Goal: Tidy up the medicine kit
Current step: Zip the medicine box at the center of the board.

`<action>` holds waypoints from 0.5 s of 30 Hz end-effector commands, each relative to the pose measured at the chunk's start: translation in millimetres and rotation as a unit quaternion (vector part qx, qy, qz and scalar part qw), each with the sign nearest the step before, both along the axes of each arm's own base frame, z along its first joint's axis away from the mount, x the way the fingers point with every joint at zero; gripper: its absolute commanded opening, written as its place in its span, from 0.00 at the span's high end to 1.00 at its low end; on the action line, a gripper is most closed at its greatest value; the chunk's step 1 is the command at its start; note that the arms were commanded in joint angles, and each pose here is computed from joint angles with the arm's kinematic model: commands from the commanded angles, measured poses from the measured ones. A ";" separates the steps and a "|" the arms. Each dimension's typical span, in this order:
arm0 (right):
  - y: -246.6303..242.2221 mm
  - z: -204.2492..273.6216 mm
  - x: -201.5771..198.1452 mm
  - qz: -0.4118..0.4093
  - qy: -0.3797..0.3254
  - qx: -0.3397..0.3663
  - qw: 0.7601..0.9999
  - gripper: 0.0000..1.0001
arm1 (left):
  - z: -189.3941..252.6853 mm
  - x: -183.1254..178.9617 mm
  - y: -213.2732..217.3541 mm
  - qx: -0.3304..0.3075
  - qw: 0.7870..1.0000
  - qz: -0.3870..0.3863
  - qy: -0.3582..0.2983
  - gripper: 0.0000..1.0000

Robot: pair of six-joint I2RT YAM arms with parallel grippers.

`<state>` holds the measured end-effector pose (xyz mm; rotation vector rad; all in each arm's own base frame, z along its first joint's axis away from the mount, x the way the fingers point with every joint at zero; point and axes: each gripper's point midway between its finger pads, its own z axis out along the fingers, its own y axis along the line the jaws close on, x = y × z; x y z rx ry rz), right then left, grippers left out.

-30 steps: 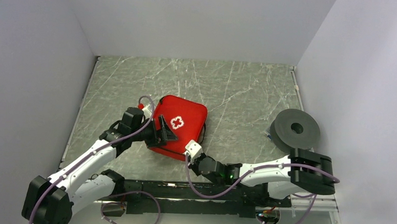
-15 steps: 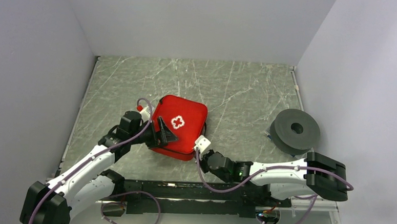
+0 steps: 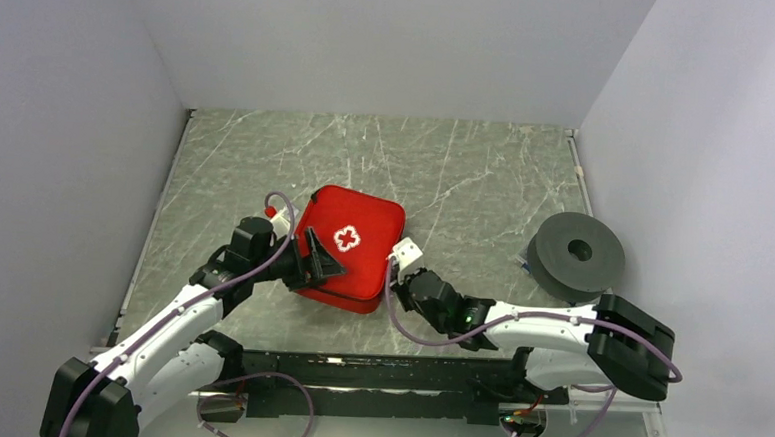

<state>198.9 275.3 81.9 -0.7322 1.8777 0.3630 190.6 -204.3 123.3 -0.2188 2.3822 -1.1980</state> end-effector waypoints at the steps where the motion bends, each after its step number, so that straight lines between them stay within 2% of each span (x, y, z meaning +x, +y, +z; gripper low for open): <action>1: -2.5 20.2 37.9 -0.039 -0.040 0.003 0.998 1.00 | -51.1 -24.1 26.9 0.077 0.994 0.013 0.075 0.13; 15: -14.3 35.5 133.0 -0.099 -0.071 0.012 0.992 1.00 | -41.6 -24.6 25.3 0.064 0.996 0.000 0.066 0.13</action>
